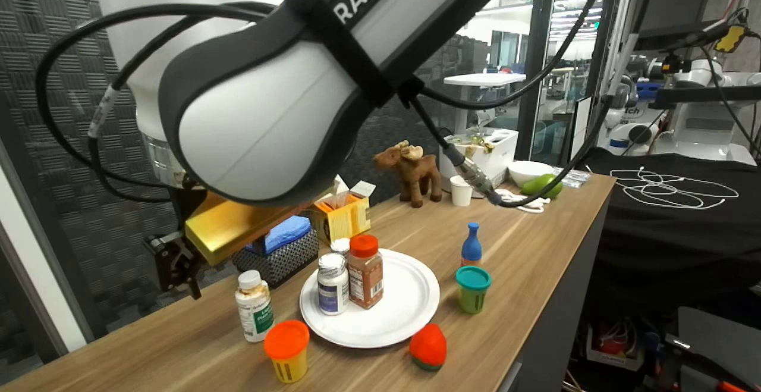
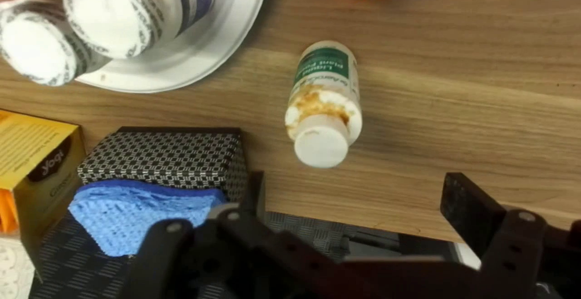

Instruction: Put the bottles and the red object on the plate

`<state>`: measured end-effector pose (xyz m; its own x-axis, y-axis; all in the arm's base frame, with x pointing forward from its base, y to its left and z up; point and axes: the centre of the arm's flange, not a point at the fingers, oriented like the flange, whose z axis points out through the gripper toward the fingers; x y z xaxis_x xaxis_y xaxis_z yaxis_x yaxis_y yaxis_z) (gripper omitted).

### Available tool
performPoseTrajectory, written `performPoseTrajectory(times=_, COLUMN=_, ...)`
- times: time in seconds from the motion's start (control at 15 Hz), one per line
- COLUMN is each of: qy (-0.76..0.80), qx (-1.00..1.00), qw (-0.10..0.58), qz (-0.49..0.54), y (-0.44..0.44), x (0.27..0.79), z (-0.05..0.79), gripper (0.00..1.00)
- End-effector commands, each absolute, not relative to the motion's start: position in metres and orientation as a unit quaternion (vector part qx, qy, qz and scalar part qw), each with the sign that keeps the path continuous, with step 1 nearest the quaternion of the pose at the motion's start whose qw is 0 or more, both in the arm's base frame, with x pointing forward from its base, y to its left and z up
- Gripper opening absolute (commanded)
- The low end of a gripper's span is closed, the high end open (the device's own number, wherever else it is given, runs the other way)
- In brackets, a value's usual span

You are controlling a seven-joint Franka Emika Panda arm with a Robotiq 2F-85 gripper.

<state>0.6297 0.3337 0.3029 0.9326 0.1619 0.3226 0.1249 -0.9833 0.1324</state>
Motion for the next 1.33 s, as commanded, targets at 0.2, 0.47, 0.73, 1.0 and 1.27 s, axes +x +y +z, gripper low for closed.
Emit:
performPoseTrajectory(times=0.2, qy=0.055, qx=0.981, qw=0.074, qz=0.172, y=0.33, x=0.656, z=0.305, gripper=0.85)
performPoseTrajectory(times=0.47, qy=0.057, qx=0.982, qw=0.082, qz=0.161, y=0.327, x=0.654, z=0.303, gripper=0.56)
performPoseTrajectory(times=0.73, qy=0.059, qx=0.981, qw=0.095, qz=0.156, y=0.323, x=0.652, z=0.307, gripper=0.24)
performPoseTrajectory(times=1.0, qy=0.056, qx=0.982, qw=0.101, qz=0.152, y=0.32, x=0.65, z=0.315, gripper=0.47)
performPoseTrajectory(times=1.27, qy=0.03, qx=0.986, qw=0.09, qz=0.14, y=0.321, x=0.649, z=0.316, gripper=0.69)
